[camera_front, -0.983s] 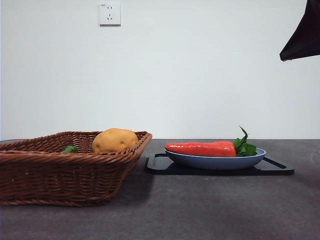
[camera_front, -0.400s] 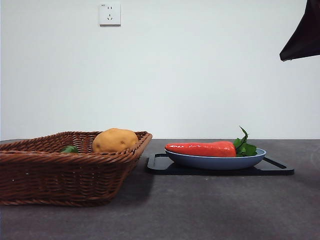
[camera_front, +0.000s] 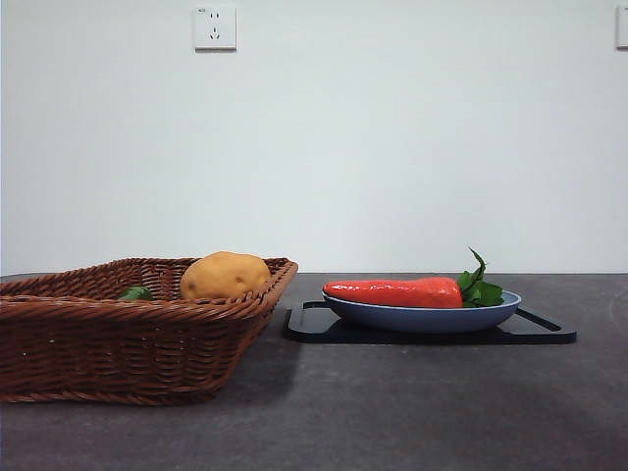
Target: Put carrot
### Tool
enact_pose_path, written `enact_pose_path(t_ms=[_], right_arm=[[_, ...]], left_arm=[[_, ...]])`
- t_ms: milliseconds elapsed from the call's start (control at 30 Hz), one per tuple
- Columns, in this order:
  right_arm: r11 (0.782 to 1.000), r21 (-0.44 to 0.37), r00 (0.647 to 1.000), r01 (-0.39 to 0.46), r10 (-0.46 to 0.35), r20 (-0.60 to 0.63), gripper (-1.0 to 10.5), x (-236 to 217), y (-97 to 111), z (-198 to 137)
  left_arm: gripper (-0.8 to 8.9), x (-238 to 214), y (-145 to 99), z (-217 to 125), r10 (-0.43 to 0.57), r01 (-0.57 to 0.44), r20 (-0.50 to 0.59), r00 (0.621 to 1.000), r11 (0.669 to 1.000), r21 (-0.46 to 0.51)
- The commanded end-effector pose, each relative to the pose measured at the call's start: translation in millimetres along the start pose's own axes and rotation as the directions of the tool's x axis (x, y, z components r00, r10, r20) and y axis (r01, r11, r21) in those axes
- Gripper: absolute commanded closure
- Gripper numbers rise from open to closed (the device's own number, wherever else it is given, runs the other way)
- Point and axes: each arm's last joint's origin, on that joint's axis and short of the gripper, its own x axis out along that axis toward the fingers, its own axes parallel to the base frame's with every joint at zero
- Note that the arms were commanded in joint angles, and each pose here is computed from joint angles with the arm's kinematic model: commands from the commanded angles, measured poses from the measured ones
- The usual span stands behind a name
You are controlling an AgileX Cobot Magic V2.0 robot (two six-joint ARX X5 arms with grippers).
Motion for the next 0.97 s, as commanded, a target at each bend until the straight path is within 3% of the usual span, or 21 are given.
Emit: enact_pose_path(t_ms=[33, 500, 967], right_arm=[[1.000, 0.015, 1.000, 0.016, -0.016, 0.014, 9.4, -2, -3, -12], [0.999, 0.024, 0.997, 0.047, -0.046, -0.063, 9.4, 4, -6, -69], [0.997, 0.050, 0.995, 0.054, -0.049, -0.092, 9.4, 3, -6, -73]], left_arm=[[8.05, 1, 0, -3, 0.001, -0.001, -0.001, 1.000, 1.000, -0.007], [8.05, 1, 0, -3, 0.001, -0.001, -0.002, 1.000, 1.000, -0.007], [8.05, 1, 0, -3, 0.001, -0.001, -0.001, 1.000, 1.000, -0.007]])
